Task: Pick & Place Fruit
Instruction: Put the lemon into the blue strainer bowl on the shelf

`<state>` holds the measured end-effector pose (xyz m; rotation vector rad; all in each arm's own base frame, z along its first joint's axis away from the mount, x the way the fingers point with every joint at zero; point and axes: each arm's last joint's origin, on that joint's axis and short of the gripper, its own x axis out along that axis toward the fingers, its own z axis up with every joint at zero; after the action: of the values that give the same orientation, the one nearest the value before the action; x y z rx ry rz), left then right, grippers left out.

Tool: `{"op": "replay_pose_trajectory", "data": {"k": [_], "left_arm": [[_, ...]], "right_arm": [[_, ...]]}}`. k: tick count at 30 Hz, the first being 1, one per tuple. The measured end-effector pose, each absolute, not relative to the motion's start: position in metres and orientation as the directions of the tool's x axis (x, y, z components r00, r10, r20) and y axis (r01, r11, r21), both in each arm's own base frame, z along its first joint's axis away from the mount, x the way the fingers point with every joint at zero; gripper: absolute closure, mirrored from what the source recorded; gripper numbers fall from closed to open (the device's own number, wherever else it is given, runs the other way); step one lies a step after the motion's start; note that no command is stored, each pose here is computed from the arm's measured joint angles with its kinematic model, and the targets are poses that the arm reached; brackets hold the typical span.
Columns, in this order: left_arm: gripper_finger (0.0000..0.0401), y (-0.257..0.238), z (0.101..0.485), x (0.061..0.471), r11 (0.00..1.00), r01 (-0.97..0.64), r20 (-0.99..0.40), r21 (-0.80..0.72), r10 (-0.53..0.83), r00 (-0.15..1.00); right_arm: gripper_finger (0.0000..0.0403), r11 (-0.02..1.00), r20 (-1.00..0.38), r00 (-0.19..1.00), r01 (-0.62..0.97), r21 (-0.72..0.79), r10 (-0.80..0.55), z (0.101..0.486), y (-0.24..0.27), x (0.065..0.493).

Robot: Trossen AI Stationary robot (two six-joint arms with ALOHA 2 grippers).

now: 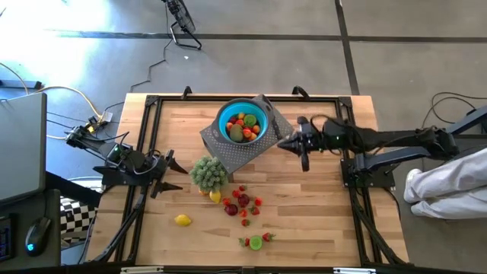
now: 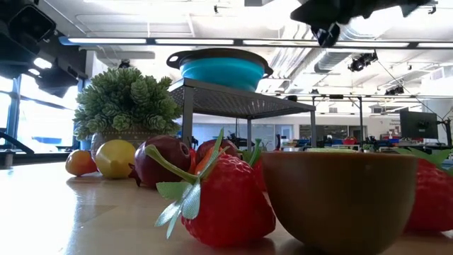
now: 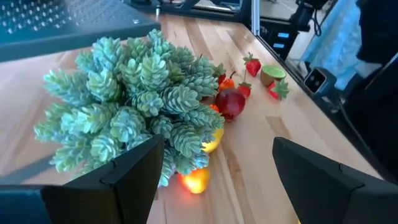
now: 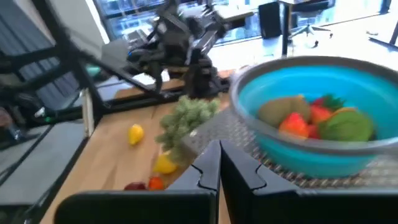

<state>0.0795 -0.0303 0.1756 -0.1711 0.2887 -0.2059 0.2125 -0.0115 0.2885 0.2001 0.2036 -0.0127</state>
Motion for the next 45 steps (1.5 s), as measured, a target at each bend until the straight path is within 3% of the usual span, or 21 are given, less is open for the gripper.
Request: {"op": "replay_pose_trajectory", "data": {"k": [11, 40, 45], "left_arm": [[0.0107, -0.03, 0.176, 0.08, 0.956, 0.16, -0.265, -0.245, -0.225, 0.938], [0.0107, -0.028, 0.186, 0.082, 0.938, 0.067, -0.159, -0.34, -0.127, 0.979], [0.0107, -0.028, 0.189, 0.083, 0.933, 0.071, -0.125, -0.351, -0.122, 0.985]], "right_arm": [[0.0401, 0.986, -0.186, 0.982, -0.008, 0.166, 0.039, 0.238, 0.018, 0.2], [0.0401, 0.989, -0.233, 0.972, -0.002, 0.15, 0.038, 0.252, 0.005, 0.117], [0.0401, 0.987, -0.217, 0.975, -0.018, 0.162, 0.054, 0.225, 0.005, 0.118]]}}
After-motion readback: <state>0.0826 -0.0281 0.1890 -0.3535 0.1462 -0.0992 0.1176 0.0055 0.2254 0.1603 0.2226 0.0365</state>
